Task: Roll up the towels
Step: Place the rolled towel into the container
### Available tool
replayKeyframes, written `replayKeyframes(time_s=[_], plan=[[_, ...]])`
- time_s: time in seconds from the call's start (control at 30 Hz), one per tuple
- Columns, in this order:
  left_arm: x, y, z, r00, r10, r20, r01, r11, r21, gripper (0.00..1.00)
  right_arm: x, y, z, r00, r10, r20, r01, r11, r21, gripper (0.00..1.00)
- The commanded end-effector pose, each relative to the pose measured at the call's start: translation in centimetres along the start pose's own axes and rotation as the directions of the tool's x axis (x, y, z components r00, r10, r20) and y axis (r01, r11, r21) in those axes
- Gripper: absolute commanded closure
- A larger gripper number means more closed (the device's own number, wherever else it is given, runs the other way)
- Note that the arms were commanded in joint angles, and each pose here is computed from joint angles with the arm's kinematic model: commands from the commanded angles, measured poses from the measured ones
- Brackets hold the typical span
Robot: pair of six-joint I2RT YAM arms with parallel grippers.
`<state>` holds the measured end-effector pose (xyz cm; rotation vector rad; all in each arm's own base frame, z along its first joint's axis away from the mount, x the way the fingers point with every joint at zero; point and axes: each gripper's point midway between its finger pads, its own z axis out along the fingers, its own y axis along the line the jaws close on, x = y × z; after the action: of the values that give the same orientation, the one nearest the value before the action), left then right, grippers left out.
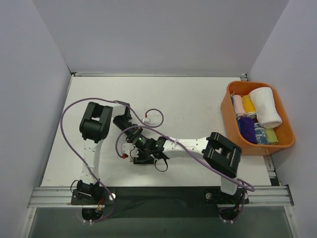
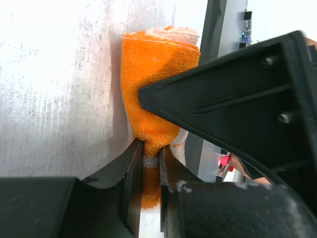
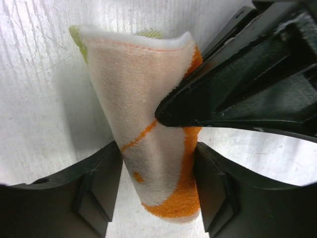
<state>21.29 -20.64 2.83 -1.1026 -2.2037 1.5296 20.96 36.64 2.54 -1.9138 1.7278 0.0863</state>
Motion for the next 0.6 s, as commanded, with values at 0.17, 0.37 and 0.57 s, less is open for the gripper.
replayKeyframes(time_s=[0.17, 0.37, 0.57], plan=[[1.1, 3.8, -0.5, 0.991, 0.099, -0.092, -0.103, 0.994, -0.034, 0.92, 2.2, 1.4, 2.3, 0.999, 0.018, -0.027, -0.021, 0.996, -0.091, 0.52], [0.1, 3.6, -1.5, 0.994, 0.107, -0.037, -0.109, 0.992, -0.058, 0.71, 3.7, 1.5, 2.4, 0.994, 0.098, -0.052, -0.105, 0.98, -0.171, 0.88], [-1.6, 3.5, -5.6, 0.985, 0.132, 0.113, -0.115, 0.982, -0.151, 0.41, 3.8, 2.4, -0.5, 0.975, 0.213, -0.059, -0.221, 0.935, -0.277, 1.0]])
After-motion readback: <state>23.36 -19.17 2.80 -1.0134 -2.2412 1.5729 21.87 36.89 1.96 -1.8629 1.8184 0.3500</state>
